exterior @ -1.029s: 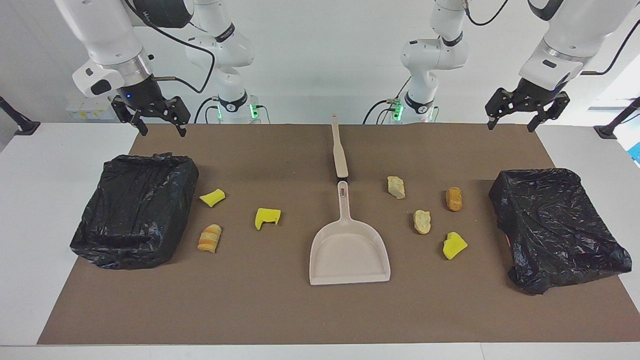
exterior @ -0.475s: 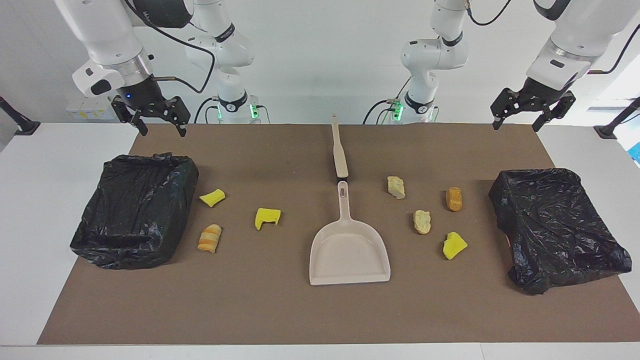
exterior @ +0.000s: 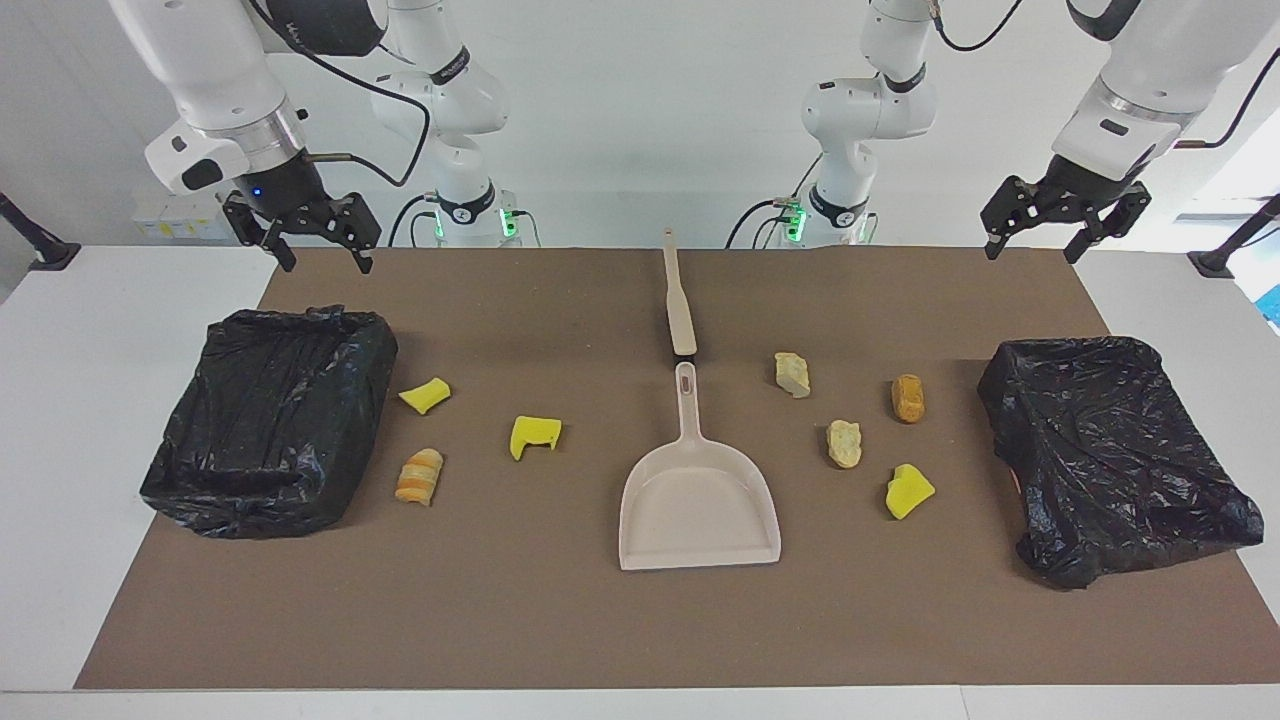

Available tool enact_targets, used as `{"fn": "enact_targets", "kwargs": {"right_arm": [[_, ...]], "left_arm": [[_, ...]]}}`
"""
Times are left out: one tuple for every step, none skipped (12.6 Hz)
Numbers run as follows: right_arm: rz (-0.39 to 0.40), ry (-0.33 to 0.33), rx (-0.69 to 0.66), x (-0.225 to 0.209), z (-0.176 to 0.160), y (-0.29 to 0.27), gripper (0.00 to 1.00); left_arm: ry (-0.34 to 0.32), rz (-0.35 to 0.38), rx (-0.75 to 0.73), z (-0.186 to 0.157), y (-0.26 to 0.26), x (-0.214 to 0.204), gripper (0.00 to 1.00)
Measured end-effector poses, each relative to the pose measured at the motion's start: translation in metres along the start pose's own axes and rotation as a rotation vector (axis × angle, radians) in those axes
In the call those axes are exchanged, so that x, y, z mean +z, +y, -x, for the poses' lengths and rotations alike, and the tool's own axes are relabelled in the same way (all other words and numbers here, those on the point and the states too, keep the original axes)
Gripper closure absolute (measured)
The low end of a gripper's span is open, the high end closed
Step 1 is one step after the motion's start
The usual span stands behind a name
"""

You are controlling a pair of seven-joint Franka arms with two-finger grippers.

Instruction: Sweep and dump trash in bin

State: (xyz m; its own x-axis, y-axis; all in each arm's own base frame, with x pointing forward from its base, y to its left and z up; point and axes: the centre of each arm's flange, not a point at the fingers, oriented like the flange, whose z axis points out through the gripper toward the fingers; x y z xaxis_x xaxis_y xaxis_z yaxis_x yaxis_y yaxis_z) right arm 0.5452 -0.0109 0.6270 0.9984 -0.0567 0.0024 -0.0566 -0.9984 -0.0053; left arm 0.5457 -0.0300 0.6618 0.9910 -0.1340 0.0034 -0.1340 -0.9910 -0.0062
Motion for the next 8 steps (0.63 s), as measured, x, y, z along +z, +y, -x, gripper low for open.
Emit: {"fn": "enact_targets", "kwargs": {"right_arm": [[0.000,0.000,0.000,0.0000,0.0000,0.0000,0.00],[0.000,0.000,0.000,0.0000,0.0000,0.0000,0.00],[0.000,0.000,0.000,0.0000,0.0000,0.0000,0.00],[0.000,0.000,0.000,0.0000,0.0000,0.0000,0.00],[0.000,0.000,0.000,0.0000,0.0000,0.0000,0.00],[0.000,0.000,0.000,0.0000,0.0000,0.0000,0.00],[0.000,0.000,0.000,0.0000,0.0000,0.0000,0.00],[0.000,0.000,0.000,0.0000,0.0000,0.0000,0.00]], "left_arm": [[0.000,0.000,0.002,0.0000,0.0008,0.0000,0.00],[0.000,0.000,0.003,-0.0001,0.0018,0.0000,0.00],[0.000,0.000,0.004,-0.0001,0.0023,0.0000,0.00],[-0.001,0.000,0.004,-0.0001,0.0023,0.0000,0.00],[-0.001,0.000,0.004,-0.0001,0.0023,0.0001,0.00],[-0.001,0.000,0.004,0.0000,0.0023,0.0001,0.00],[-0.003,0.000,0.004,0.0000,0.0024,0.0005,0.00],[-0.005,0.000,0.005,0.0002,0.0029,0.0015,0.00]]}}
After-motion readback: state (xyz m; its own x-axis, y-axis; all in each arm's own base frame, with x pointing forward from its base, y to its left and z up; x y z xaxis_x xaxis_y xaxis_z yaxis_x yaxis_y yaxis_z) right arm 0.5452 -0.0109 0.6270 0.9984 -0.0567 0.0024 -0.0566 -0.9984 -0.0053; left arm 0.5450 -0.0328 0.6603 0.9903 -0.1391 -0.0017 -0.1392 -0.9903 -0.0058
